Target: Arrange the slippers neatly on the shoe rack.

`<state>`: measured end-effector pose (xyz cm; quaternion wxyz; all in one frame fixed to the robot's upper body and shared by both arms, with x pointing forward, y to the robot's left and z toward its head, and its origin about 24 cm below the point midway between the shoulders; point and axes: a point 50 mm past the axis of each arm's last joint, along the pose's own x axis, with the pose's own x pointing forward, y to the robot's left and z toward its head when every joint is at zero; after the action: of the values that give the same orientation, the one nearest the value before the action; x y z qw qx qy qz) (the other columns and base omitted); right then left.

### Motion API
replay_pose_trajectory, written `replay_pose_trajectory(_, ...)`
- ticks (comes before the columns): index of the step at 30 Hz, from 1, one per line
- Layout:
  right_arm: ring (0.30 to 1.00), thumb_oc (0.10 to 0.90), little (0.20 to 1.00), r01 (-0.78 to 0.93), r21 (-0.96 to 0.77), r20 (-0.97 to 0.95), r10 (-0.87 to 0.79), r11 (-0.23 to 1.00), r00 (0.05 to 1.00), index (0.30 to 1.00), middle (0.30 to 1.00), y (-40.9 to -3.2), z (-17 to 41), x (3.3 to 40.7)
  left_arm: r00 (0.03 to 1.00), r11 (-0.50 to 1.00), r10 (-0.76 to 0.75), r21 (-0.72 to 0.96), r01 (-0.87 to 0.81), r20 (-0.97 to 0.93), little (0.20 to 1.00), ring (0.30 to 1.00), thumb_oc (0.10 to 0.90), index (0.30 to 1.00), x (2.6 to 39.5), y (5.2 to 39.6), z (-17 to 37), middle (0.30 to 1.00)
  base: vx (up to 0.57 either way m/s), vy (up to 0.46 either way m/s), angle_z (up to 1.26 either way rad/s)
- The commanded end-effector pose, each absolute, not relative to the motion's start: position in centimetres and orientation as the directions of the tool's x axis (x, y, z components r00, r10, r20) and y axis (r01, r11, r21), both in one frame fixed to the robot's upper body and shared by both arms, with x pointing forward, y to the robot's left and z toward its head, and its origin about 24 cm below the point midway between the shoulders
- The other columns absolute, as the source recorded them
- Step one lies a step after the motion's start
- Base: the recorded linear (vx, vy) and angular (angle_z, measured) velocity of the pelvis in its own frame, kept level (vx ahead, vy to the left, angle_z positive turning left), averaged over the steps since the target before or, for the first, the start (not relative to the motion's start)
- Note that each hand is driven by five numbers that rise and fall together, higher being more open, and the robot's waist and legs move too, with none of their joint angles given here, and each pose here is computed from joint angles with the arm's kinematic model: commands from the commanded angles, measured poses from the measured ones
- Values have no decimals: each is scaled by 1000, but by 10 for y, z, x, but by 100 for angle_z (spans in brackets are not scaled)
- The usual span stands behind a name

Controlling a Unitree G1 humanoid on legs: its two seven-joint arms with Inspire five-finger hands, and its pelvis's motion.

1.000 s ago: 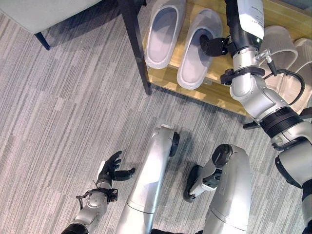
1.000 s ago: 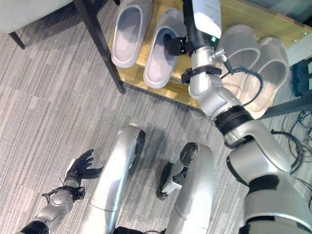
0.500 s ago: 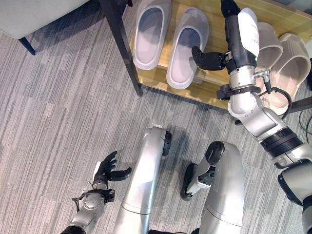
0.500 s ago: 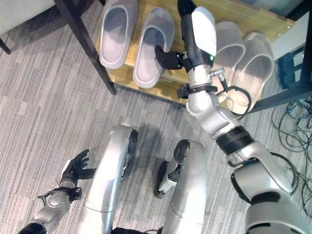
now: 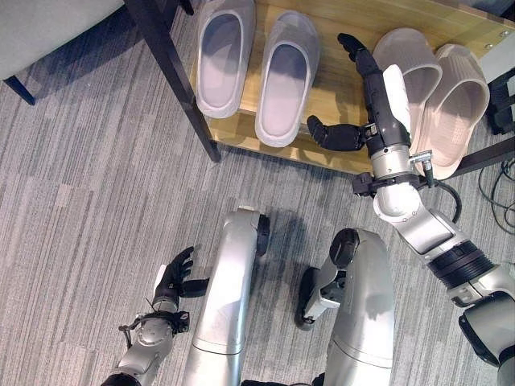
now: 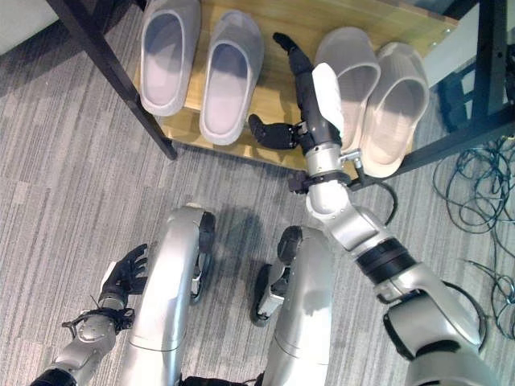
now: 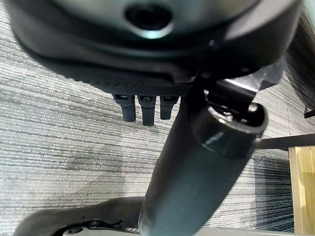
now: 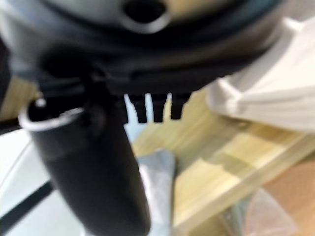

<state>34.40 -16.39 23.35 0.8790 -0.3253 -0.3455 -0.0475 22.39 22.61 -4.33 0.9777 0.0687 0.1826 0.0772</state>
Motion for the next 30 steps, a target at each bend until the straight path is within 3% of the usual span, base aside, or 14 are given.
replay_pose_trajectory(1,900,800,900,281,-390,831,203,877,517,900,900,-144,294,314,937,983,135,160,-86,-323,900,900,800,900,209,214,-44,900,0,0,0)
replay_pose_trajectory(17,900,800,900,194,-410,731,194,891,654,900,900,-126,255,331,942,984,121,159,-74,-313,900,900,800,900,209,208,-43,900,0,0,0)
replay_pose_trajectory(30,900,800,900,260,-419,702,129,870,700,900,900,-120,254,354,945,988,95,142,-53,-312,900,900,800,900,206,204,-43,900,0,0,0)
